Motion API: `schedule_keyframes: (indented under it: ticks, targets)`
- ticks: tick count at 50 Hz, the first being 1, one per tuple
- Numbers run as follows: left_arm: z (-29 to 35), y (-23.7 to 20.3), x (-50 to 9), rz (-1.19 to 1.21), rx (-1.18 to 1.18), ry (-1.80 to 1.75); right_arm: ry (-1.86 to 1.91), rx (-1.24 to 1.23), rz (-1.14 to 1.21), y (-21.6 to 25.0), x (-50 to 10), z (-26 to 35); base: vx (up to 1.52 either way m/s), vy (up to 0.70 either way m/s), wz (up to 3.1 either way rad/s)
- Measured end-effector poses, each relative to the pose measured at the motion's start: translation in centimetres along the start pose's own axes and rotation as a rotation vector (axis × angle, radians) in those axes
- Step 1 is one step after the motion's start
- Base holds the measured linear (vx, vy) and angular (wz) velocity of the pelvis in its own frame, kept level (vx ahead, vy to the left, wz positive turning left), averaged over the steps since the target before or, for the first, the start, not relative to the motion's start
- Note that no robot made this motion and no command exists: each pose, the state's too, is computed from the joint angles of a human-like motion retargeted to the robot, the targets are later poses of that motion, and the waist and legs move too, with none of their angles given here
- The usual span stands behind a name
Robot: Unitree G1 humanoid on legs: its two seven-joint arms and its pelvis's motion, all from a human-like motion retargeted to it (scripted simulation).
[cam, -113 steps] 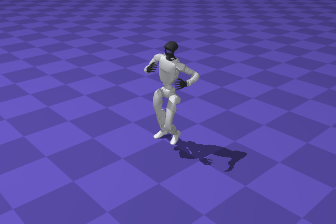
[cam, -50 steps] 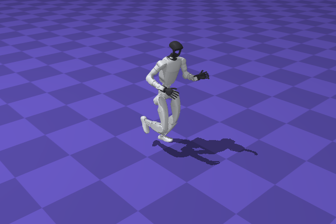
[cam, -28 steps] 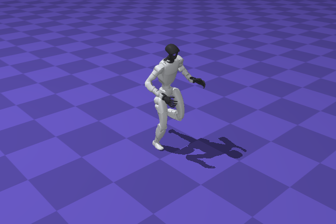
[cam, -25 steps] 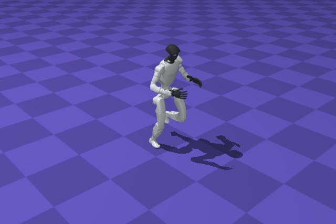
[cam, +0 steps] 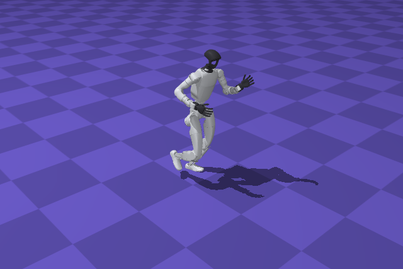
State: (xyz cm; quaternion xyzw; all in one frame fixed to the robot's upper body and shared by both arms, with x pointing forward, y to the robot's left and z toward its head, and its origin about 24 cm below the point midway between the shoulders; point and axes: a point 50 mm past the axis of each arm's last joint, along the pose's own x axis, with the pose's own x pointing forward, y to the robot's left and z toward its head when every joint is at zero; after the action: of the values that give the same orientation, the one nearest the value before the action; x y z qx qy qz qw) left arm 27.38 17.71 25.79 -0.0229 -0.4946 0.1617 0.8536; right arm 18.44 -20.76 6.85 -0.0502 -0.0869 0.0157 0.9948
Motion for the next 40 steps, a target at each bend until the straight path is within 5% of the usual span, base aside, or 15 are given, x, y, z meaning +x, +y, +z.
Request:
schedule_keyframes:
  ticks: [4,9,15,18,21,25,29,32,36,40]
  targets:
    - [7.4,-1.3,2.6,-0.029,-0.088,-0.400,0.232,-0.241,0.078,-6.6,-5.8,1.3,1.17,-0.31,0.92]
    - [13.2,-4.4,-0.2,-0.493,-0.365,-0.589,0.550,-0.333,0.159,-10.1,-10.7,1.2,1.23,-0.49,0.26]
    - [8.3,-4.3,-4.8,-0.714,-0.308,-0.205,0.591,-0.243,0.134,-8.2,-10.5,-2.4,1.13,-0.42,-0.60]
    - [0.8,-0.5,-7.7,-0.594,-0.163,0.279,0.503,-0.169,0.074,-6.2,-7.1,-4.3,0.96,-0.29,-0.86]
    - [-4.8,7.9,-15.3,-0.278,0.119,0.786,0.213,-0.096,0.041,-1.9,0.8,-3.1,0.94,-0.22,-1.65]
    - [-1.0,15.9,-21.9,-0.136,0.272,1.111,-0.389,0.066,0.165,5.5,9.1,7.9,1.09,-0.13,-1.48]
    - [2.8,17.5,-22.8,-0.362,0.344,1.207,-0.769,0.315,0.334,8.3,7.5,16.3,1.25,0.01,-0.30]
    - [4.9,19.2,-24.1,-0.257,0.331,1.262,-0.913,0.303,0.530,9.6,5.0,18.8,1.34,0.14,-0.40]
    - [5.2,19.5,-23.3,-0.074,0.310,1.184,-0.860,0.358,0.610,9.5,3.6,17.9,1.34,0.22,-0.67]
    - [2.5,17.3,-22.6,-0.196,0.315,1.108,-0.591,0.242,0.474,6.5,3.9,12.7,1.23,0.28,0.72]
